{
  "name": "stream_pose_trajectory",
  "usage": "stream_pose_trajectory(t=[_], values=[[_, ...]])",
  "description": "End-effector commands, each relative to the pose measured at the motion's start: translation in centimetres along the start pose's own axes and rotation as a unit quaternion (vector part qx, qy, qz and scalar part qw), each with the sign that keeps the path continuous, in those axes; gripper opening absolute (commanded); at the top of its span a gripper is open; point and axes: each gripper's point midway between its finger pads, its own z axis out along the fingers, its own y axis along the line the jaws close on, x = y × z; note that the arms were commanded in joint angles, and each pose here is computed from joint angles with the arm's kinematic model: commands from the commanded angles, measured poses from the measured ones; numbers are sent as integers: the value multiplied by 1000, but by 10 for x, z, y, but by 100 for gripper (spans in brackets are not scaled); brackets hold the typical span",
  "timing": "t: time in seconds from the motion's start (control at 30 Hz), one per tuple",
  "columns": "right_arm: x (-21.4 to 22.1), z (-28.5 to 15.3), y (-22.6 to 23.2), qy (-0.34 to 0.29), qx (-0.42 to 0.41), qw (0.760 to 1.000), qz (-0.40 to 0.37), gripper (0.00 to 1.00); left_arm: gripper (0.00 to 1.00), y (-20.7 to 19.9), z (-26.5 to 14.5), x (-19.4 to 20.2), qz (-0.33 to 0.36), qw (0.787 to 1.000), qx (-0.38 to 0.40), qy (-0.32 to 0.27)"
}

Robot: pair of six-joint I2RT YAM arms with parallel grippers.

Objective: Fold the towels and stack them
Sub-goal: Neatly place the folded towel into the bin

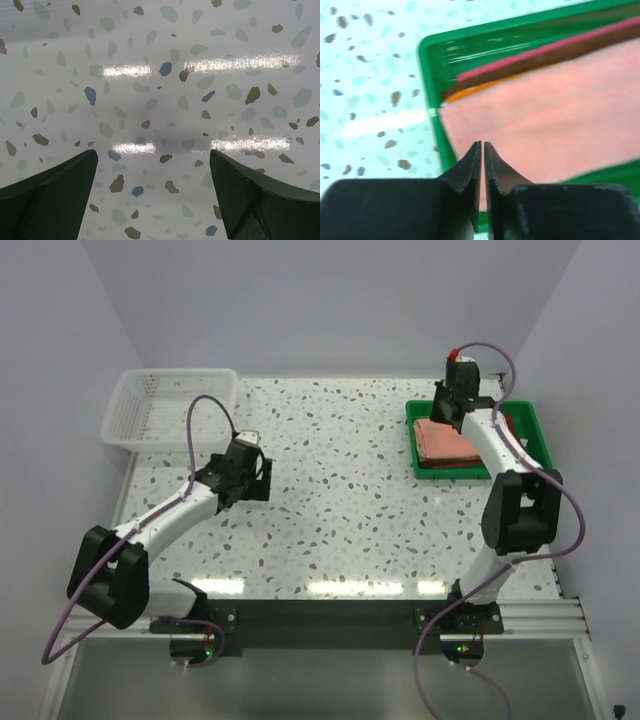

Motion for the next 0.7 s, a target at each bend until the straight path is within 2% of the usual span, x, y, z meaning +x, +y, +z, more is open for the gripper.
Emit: stream_pose_trajectory(t=[0.0,0.23,0.37,0.53,0.6,0.63,0.67], values=[[1,23,48,-24,-81,995,45,7,100,6,-7,-20,-8,999,-7,-38],[39,67,57,-4,-71,995,67,2,100,6,-9,-22,-7,999,-4,-43],[51,76,76,18,-107,992,56,2,100,6,-10,-23,-8,999,-3,-47],[16,38,88,-10,-130,990,46,7,100,7,-17,-29,-13,998,0,-59],[0,20,84,-24,-128,990,45,15,100,6,-22,-36,-20,997,6,-73],[-16,-2,79,-39,-124,990,46,19,100,6,-26,-42,-25,996,9,-83],[-23,-13,71,-48,-109,992,45,26,100,5,-29,-45,-28,996,12,-87]])
